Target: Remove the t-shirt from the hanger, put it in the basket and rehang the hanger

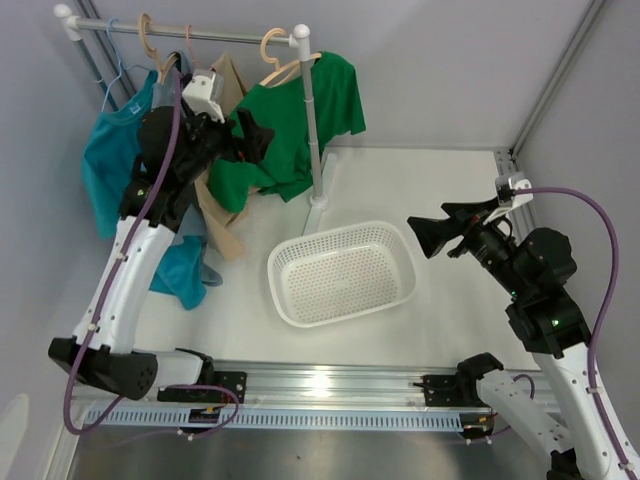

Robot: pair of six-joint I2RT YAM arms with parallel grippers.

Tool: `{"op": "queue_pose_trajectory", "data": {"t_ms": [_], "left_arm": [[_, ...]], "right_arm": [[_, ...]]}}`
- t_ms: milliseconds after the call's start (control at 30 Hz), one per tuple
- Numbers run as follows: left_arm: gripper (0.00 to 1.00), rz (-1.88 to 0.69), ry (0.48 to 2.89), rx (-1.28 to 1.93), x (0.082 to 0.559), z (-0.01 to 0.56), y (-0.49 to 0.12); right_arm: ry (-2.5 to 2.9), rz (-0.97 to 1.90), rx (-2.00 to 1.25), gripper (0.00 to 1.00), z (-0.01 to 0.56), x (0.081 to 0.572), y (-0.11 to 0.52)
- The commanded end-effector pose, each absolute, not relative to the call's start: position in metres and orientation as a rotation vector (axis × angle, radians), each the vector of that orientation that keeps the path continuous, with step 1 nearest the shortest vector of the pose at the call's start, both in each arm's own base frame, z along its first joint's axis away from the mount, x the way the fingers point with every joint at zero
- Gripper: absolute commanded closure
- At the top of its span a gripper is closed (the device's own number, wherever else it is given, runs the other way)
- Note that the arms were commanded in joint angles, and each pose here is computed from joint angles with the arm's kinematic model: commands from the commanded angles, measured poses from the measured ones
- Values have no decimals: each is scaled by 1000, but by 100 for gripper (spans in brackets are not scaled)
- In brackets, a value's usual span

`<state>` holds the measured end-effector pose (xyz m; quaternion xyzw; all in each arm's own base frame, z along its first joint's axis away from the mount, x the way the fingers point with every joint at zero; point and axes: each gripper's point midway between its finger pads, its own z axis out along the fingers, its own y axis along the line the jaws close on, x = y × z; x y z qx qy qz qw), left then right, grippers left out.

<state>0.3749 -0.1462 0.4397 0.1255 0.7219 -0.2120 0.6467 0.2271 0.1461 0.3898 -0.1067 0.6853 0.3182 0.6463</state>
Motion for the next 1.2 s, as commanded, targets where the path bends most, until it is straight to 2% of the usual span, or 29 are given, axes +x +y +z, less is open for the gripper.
{"op": "queue_pose_trajectory", "data": {"t_ms": [0, 133, 433, 467, 500, 533, 567, 600, 633, 733, 800, 933, 1167], "left_arm": [[0, -501, 1357, 419, 373, 499, -163], [1, -460, 1373, 420, 417, 492, -170], [1, -428, 1250, 433, 463, 510, -181], [1, -420, 1225, 426, 463, 530, -180], [2, -416, 1271, 418, 482, 513, -182], [7, -410, 1292, 410, 491, 508, -183], [10, -396, 1280, 392, 490, 527, -180], [14, -402, 1315, 389, 504, 512, -183], [21, -407, 1318, 392, 507, 511, -185], [36, -429, 1278, 394, 514, 518, -191], [39, -433, 1281, 395, 523, 512, -194], [57, -434, 1288, 410, 531, 513, -197], [60, -441, 1317, 420, 532, 501, -199]], "right_arm": [[1492, 683, -268, 0, 405, 221, 140], [1484, 671, -281, 1, 410, 220, 139], [1481, 667, -303, 1, 416, 226, 143], [1484, 669, -304, 1, 416, 226, 144], [1485, 666, -304, 1, 415, 227, 144], [1490, 672, -308, 0, 414, 228, 145], [1490, 674, -310, 1, 413, 227, 146], [1487, 676, -315, 1, 414, 227, 146], [1493, 678, -318, 0, 412, 229, 147], [1494, 679, -321, 0, 413, 230, 149], [1501, 677, -325, 0, 411, 232, 149], [1508, 675, -327, 1, 408, 233, 150], [1523, 672, -322, 1, 404, 237, 150]]}}
